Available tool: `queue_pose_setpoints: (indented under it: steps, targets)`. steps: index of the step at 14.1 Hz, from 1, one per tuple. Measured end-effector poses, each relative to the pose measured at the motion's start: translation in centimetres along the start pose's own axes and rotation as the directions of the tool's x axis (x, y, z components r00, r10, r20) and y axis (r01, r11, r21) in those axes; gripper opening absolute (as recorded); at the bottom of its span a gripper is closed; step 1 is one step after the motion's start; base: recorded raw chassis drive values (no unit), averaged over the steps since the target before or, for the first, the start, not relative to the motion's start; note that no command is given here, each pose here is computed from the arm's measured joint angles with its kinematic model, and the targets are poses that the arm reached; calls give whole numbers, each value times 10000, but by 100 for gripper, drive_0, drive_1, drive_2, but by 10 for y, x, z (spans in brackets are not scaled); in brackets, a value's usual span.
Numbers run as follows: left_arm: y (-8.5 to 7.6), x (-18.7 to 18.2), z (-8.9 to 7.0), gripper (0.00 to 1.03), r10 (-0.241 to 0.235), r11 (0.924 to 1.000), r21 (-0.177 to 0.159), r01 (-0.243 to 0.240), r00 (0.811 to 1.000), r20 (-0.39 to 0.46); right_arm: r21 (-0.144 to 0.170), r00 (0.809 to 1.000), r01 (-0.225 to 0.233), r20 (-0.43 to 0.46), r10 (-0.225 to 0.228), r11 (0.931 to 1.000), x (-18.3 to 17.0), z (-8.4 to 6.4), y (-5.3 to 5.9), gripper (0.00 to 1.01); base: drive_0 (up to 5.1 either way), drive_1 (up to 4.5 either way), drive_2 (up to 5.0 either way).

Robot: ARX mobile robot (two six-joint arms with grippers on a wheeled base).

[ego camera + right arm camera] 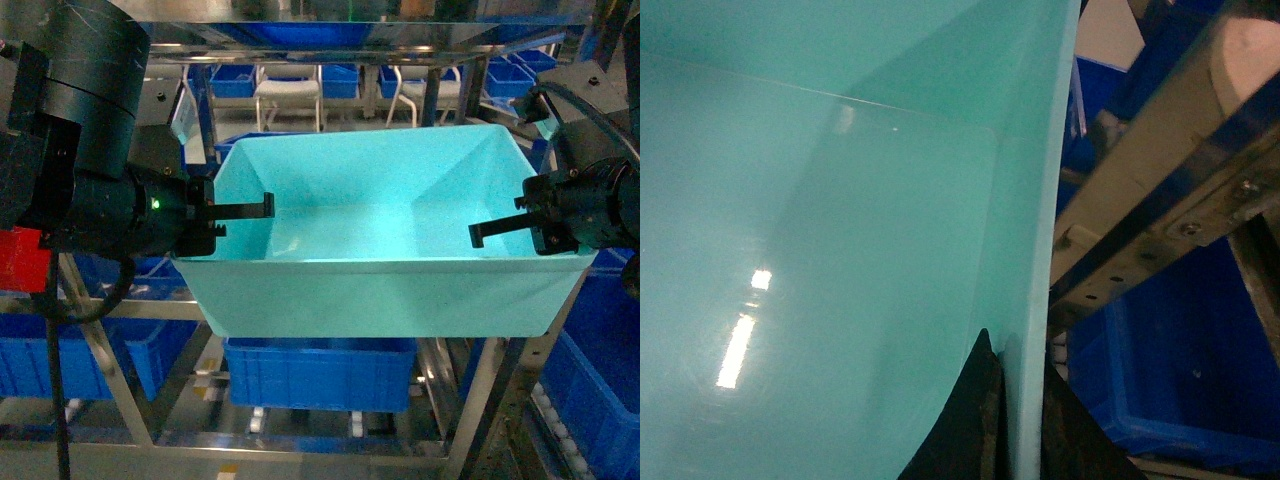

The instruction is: Organize blue bins on left shelf correctly

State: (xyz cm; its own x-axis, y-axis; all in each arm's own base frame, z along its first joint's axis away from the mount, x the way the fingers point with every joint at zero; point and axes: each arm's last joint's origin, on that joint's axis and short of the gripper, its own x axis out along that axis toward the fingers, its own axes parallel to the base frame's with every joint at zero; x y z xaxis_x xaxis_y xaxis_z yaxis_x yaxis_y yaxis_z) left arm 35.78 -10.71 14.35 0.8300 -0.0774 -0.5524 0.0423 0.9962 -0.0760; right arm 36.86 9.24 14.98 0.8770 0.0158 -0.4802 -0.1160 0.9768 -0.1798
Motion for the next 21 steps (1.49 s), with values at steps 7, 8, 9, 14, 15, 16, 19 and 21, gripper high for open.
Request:
queue_pose_setpoints:
  steps: [7,8,9,14,15,16,19,21]
  targets:
    - [-2,-1,-1,2,-43,10000,37,43,10000,-41,-5,10000,28,-35,-28,10000,0,0,-2,2,-13,92,-117]
    - [-1,0,-1,2,-26,10000,9,26,10000,-7,1,10000,20,0,-20,10000,0,0,-2,2,-13,92,-117]
    - [1,0,-1,2,3,10000,-5,-3,10000,-43,-25,10000,-41,22,41,10000,0,0,0,2,-13,92,-117]
    - [0,0,-1,2,-9,10000,16,9,10000,-54,-37,10000,-12,-37,11,10000,0,0,0,2,-13,92,-117]
    - [-1,-1,-1,2,-36,10000,23,36,10000,-15,-23,10000,18,-19,-18,10000,0,0,-1,2,-13,92,-117]
    - [-1,-1,-1,2,-31,10000,31,31,10000,-56,-28,10000,18,-26,-18,10000,0,0,-1,2,-13,92,-117]
    - [2,0,0,2,57,10000,-26,-57,10000,-36,-44,10000,-74,-2,74,10000,0,0,1,2,-13,92,-117]
    - [1,0,-1,2,1,10000,-9,-1,10000,-44,-35,10000,-48,-18,48,10000,0,0,0,2,-13,92,-117]
